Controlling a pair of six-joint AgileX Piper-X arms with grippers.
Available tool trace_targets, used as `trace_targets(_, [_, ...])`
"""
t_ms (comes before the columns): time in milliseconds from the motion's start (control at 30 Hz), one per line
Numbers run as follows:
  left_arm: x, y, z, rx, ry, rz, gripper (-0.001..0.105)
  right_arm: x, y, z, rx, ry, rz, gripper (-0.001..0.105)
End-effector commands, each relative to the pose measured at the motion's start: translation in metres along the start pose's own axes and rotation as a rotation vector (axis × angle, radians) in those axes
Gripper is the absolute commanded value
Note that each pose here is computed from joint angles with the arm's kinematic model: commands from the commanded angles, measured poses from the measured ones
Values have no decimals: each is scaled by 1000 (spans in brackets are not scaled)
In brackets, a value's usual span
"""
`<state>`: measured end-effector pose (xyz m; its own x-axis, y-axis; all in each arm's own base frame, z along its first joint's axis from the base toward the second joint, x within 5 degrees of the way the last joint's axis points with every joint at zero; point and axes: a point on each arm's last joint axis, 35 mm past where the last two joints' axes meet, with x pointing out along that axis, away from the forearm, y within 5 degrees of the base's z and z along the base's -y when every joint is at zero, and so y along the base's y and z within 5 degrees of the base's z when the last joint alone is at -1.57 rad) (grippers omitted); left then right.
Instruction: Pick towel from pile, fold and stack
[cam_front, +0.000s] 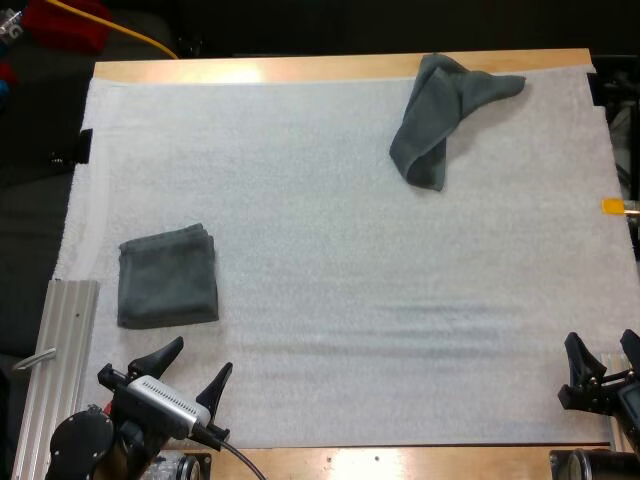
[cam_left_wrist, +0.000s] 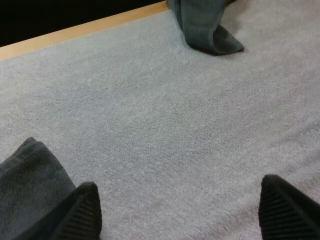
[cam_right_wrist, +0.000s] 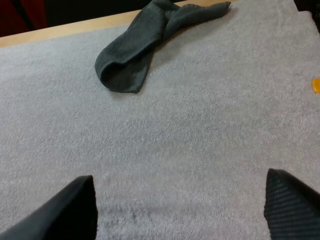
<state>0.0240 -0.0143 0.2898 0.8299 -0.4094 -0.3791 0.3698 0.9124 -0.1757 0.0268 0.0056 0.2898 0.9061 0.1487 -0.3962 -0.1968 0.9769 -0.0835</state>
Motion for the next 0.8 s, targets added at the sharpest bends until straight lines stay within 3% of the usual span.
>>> trace_targets(0, [2,0,2,-5,-3,-11,63,1,-1,3,-12,-4,2,68])
trace_targets(267, [2,0,4,-1,-19,-9,63,0,-2,4,-13,-6,-23,68])
trace_targets(433, [1,0,5,-36,-25,-12,63,-7,-1,10,-1,-29,-13,68])
trace_targets(767, [-7,-8,27,-3,-75,-127,63,-14,2,38,-6,-61,166,68])
